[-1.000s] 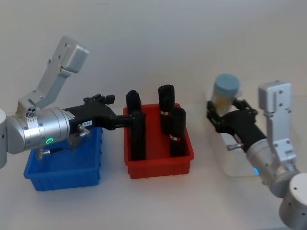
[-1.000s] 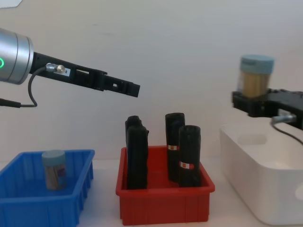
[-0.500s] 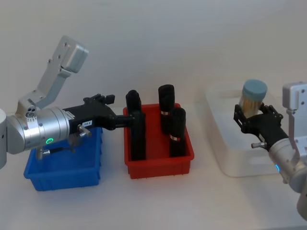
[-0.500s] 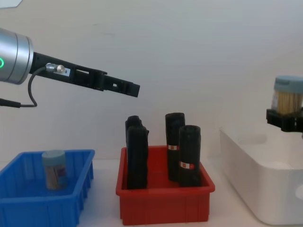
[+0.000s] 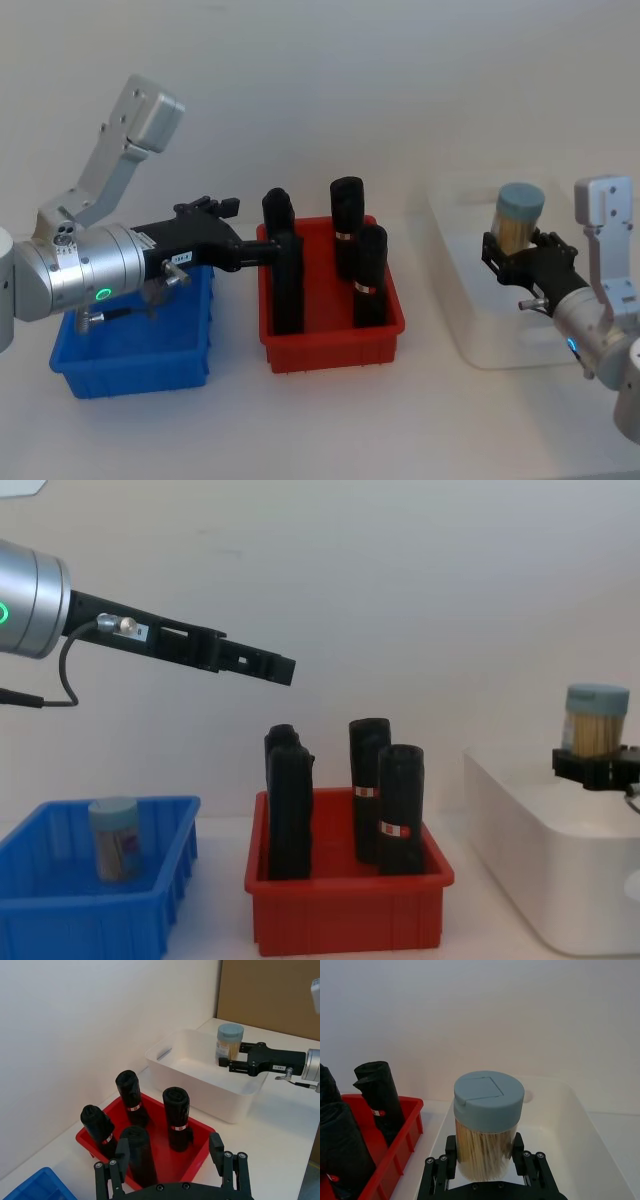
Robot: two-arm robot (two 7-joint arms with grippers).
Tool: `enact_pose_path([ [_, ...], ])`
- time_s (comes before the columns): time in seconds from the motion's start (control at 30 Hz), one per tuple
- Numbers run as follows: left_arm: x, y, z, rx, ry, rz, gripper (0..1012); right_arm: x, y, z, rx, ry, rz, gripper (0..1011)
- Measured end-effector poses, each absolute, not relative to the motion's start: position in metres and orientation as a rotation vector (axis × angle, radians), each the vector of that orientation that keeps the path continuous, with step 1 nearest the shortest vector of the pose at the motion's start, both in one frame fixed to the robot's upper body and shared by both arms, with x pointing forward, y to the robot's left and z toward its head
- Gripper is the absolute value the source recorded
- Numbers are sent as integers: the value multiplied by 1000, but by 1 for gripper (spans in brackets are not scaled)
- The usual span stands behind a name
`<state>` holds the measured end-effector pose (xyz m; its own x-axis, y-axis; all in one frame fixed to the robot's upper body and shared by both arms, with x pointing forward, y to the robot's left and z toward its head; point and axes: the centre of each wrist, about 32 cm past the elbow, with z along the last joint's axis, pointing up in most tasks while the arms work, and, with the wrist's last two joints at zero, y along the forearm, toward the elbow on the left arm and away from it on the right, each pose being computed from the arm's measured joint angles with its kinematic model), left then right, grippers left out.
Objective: Pick the cotton swabs from the blue box and place them into the white box.
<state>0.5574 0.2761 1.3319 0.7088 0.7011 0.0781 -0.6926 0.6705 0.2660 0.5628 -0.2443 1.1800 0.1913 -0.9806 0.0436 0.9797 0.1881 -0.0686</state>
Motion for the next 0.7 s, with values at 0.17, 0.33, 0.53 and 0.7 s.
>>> enact_pose_path([
  [0.17, 557, 276, 1332, 287, 32, 785, 1004, 569, -245, 1176, -104, 34, -1371, 639],
  [0.33, 557, 276, 1332, 286, 32, 785, 1004, 575, -245, 1172, -119, 55, -1367, 639],
  [0.53, 557, 276, 1332, 286, 32, 785, 1004, 579, -246, 1169, -133, 70, -1365, 641],
  [0.7, 557, 276, 1332, 287, 32, 785, 1004, 581, -246, 1167, -138, 77, -1366, 781],
])
